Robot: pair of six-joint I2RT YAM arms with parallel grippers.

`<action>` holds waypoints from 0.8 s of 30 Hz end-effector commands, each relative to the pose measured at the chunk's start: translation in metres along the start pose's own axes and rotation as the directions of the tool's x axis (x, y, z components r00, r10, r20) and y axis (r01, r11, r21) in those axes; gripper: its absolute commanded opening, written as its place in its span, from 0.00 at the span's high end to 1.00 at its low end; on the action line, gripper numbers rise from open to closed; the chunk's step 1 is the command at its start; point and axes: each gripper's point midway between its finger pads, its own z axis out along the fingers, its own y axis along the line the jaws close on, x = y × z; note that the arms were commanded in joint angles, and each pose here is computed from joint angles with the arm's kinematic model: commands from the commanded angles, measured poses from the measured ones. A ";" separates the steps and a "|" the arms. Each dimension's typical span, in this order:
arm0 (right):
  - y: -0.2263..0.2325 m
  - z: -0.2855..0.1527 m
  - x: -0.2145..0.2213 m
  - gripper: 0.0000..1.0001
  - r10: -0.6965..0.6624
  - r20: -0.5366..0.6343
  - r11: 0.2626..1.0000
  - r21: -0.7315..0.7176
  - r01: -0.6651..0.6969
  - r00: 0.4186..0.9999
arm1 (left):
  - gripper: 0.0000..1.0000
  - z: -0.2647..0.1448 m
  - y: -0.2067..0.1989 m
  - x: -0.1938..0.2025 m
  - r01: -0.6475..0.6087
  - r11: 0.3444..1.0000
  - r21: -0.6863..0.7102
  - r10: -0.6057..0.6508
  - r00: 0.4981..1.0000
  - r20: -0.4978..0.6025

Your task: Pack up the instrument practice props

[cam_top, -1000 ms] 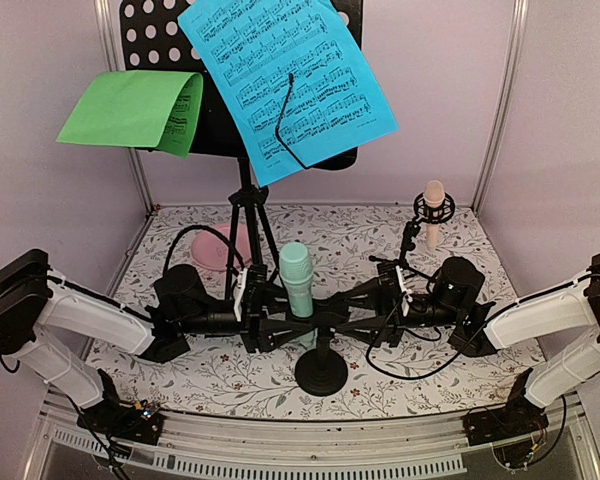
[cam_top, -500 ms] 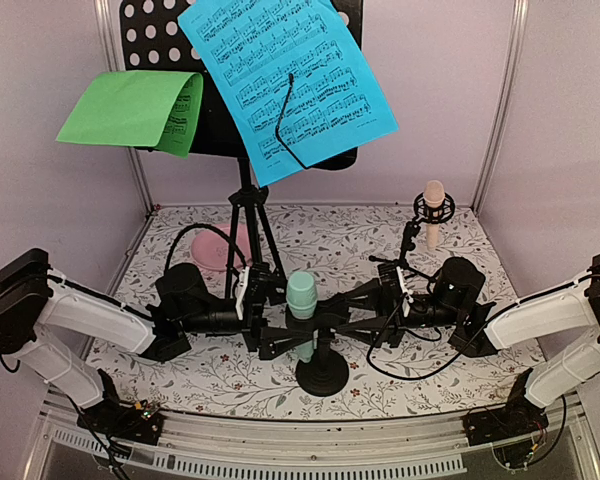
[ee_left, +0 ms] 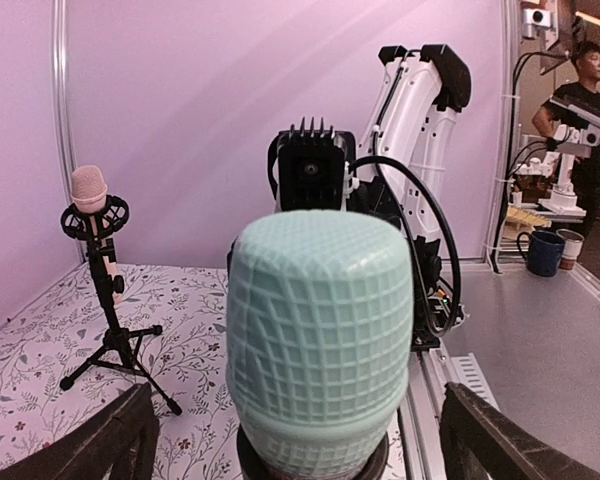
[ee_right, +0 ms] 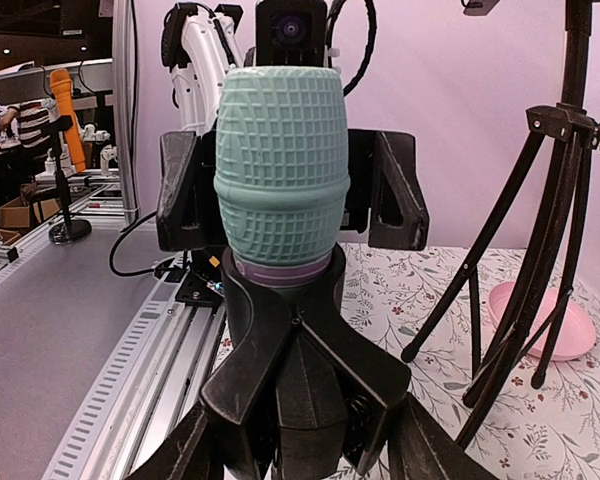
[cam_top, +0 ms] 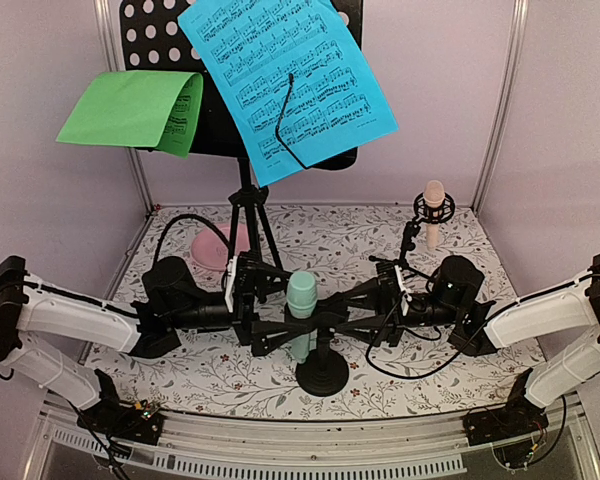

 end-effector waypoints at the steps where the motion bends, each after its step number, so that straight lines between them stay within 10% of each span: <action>1: -0.003 0.004 -0.001 1.00 0.003 -0.009 1.000 0.007 -0.003 1.000 | 0.01 0.000 0.005 -0.016 0.020 0.999 -0.028 -0.021 1.000 -0.007; 11: -0.006 0.006 0.004 1.00 0.006 -0.029 1.000 0.018 -0.005 1.000 | 0.03 0.004 0.013 -0.012 0.068 0.994 -0.080 -0.076 0.992 -0.100; 24: -0.010 0.007 0.009 1.00 0.004 -0.049 0.999 0.033 -0.002 0.999 | 0.44 0.009 0.005 -0.032 0.048 0.996 -0.077 -0.052 0.997 -0.056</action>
